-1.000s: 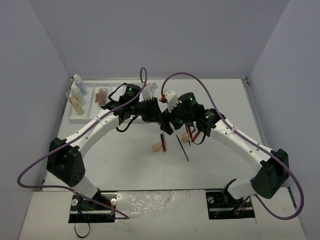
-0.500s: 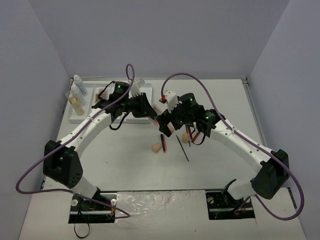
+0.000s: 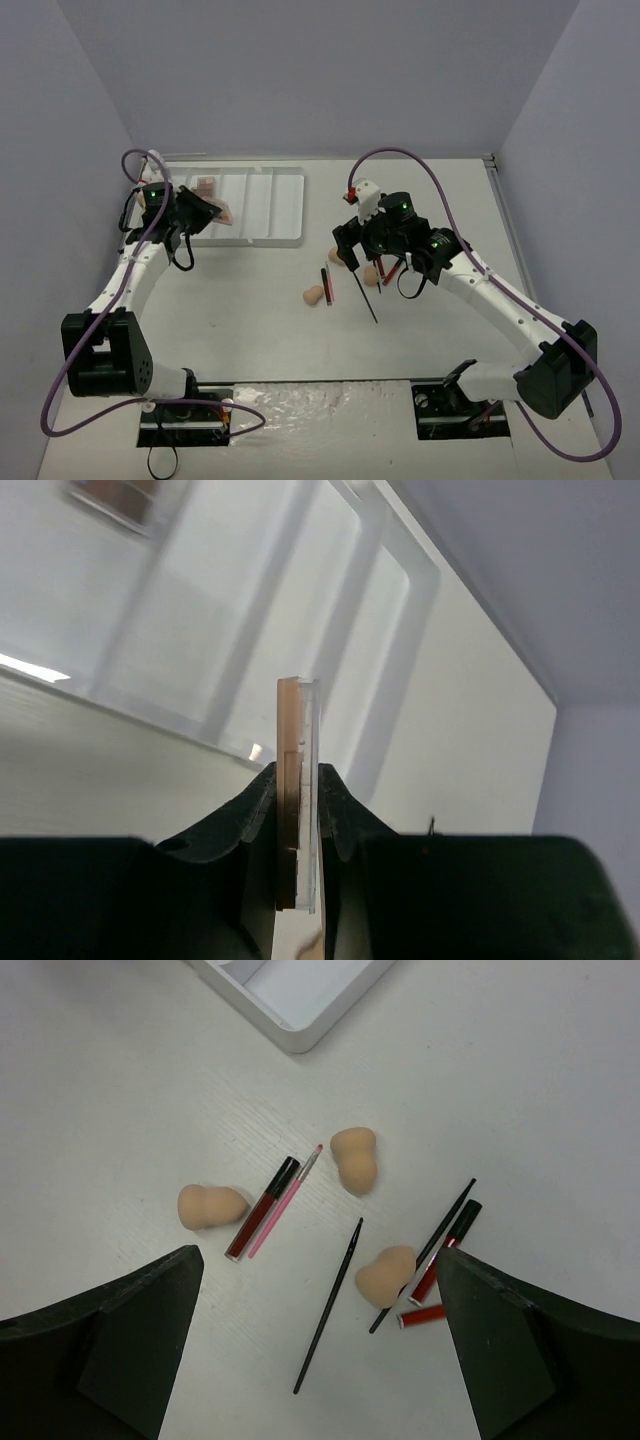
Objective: Organize the makeup
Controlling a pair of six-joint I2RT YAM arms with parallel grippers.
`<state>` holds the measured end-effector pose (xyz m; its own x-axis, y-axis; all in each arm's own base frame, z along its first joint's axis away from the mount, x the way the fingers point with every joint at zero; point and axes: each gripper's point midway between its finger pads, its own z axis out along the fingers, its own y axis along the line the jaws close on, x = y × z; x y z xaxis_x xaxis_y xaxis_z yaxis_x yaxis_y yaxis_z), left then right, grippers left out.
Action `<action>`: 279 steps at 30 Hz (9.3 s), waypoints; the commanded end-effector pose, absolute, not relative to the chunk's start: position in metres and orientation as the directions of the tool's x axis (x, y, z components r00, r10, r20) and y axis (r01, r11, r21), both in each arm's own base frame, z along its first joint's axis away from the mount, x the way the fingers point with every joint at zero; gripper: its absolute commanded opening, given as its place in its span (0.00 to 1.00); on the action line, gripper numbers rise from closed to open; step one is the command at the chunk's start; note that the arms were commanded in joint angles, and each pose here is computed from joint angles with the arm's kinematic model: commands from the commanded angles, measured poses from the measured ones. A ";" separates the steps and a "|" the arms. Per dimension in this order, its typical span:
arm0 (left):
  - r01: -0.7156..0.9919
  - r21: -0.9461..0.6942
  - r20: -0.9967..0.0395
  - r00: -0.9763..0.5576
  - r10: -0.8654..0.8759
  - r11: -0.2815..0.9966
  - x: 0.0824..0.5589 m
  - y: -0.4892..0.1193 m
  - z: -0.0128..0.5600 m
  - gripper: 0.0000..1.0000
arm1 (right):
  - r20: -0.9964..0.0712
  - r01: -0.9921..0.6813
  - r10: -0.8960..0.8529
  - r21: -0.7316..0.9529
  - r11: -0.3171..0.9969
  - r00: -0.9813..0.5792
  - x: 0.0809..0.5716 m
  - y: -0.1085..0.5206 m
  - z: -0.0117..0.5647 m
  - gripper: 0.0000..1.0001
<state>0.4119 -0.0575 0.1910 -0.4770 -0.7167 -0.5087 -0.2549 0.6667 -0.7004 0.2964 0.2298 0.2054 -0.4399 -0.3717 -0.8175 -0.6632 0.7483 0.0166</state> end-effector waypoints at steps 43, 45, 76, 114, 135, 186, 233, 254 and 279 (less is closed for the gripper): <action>-0.611 -0.724 -0.476 0.106 -0.873 0.320 0.488 0.049 0.130 0.64 | -0.887 -0.497 -0.255 -0.034 0.867 -0.385 0.297 0.180 0.231 1.00; -0.624 -0.711 -0.482 0.097 -0.870 0.324 0.483 0.049 0.137 0.70 | -0.887 -0.498 -0.254 -0.032 0.866 -0.385 0.296 0.180 0.231 1.00; 0.420 -0.250 -0.654 -0.737 0.167 0.873 0.303 -0.257 0.138 0.83 | -0.897 -0.444 -0.182 0.018 0.896 -0.403 0.301 0.175 0.238 1.00; 0.208 -0.098 -0.744 -0.665 0.067 0.973 0.388 -0.158 0.180 0.00 | -0.900 -0.420 -0.163 0.023 0.907 -0.403 0.309 0.167 0.246 1.00; -0.026 -0.166 -0.852 -0.499 -0.157 0.986 0.619 -0.044 0.155 0.07 | -0.875 -0.445 -0.148 0.083 0.892 -0.460 0.296 0.173 0.224 1.00; 0.474 -0.324 -0.585 -0.780 0.220 0.818 0.389 -0.355 0.093 0.66 | -0.898 -0.443 -0.134 0.073 0.894 -0.419 0.289 0.165 0.233 1.00; -0.216 -0.295 -0.636 -0.683 -0.360 0.931 0.559 -0.036 0.111 0.20 | -0.874 -0.442 -0.172 0.053 0.896 -0.454 0.297 0.168 0.216 1.00; 0.003 -0.297 -0.687 -0.695 -0.211 0.955 0.485 -0.113 0.174 0.69 | -0.875 -0.387 -0.133 0.067 0.920 -0.466 0.299 0.160 0.215 1.00; 0.536 -0.455 -0.580 -0.784 0.220 0.711 0.314 -0.452 0.119 0.68 | -0.973 -0.396 -0.006 0.088 0.914 -0.229 0.269 0.140 0.287 1.00</action>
<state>0.3001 -0.4314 0.0822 -0.7859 0.3233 -0.5272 0.5634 0.7257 -0.3948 0.2638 0.1455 0.2596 -0.3234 -0.0593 -0.9444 -0.4179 0.9044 0.0863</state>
